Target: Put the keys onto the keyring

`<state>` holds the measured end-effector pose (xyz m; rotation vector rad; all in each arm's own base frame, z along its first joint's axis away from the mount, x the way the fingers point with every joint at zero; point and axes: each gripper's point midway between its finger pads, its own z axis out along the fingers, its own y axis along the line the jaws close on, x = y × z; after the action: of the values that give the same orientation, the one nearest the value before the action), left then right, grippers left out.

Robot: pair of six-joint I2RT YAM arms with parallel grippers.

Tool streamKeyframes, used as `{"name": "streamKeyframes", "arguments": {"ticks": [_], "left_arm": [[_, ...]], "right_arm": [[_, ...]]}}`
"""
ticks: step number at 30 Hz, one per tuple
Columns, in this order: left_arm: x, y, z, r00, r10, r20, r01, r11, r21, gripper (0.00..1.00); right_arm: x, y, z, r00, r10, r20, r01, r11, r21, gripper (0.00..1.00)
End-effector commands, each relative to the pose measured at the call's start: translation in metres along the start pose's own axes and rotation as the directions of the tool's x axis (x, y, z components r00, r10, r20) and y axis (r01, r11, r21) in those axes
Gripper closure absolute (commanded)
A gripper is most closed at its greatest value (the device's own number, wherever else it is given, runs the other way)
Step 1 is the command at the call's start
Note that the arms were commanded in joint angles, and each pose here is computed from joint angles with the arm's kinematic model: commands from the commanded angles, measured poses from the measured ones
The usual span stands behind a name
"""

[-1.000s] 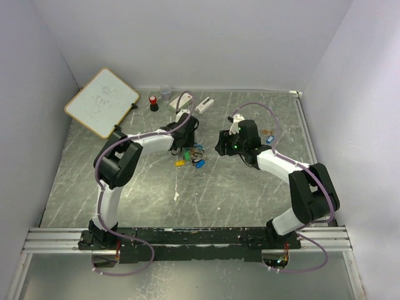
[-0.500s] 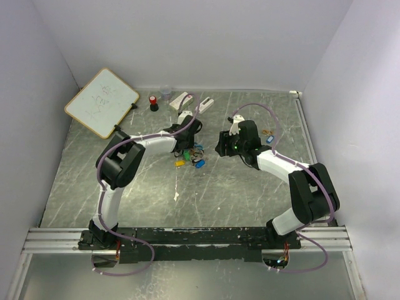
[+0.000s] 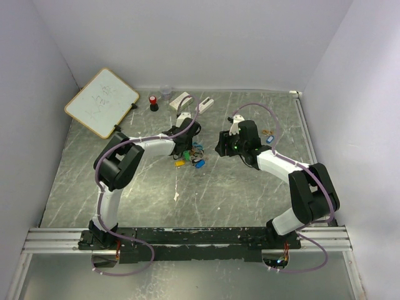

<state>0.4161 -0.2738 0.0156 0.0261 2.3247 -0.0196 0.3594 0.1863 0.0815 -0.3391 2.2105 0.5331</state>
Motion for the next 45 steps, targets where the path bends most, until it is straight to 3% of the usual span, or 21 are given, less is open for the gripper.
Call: {"name": "streamKeyframes", "arguments": {"ticks": [1,13,18,27,32,38,45], "left_arm": [[0.062,0.022,-0.003,0.981,0.087,-0.176,-0.096,0.994,-0.047,0.51],[0.066,0.024,-0.009,0.98,0.08,-0.184,-0.089,0.995,-0.043,0.42],[0.068,0.025,-0.008,0.978,0.083,-0.189,-0.092,0.995,-0.044,0.51],[0.069,0.025,-0.008,0.978,0.092,-0.188,-0.101,0.994,-0.039,0.83],[0.064,0.026,-0.01,0.981,0.095,-0.169,-0.103,0.994,-0.035,0.92],[0.055,0.023,-0.015,0.983,0.104,-0.153,-0.109,0.994,-0.021,0.93],[0.008,0.015,-0.044,0.993,0.109,-0.054,-0.107,0.993,0.042,0.93]], "right_arm": [[-0.002,-0.001,-0.001,1.0,-0.006,0.012,0.006,1.0,0.001,0.48],[-0.002,0.0,-0.001,1.0,-0.005,0.011,0.005,1.0,-0.002,0.48],[-0.002,0.0,-0.001,1.0,-0.004,0.013,0.004,1.0,-0.001,0.48],[-0.001,0.0,0.0,1.0,-0.002,0.011,0.002,1.0,-0.006,0.48],[0.0,0.001,0.001,1.0,0.002,0.008,-0.002,1.0,-0.012,0.48],[0.0,0.004,0.002,1.0,-0.005,0.002,0.006,1.0,-0.025,0.53],[0.0,0.016,0.012,0.999,-0.048,-0.026,0.047,0.998,-0.044,0.54]]}}
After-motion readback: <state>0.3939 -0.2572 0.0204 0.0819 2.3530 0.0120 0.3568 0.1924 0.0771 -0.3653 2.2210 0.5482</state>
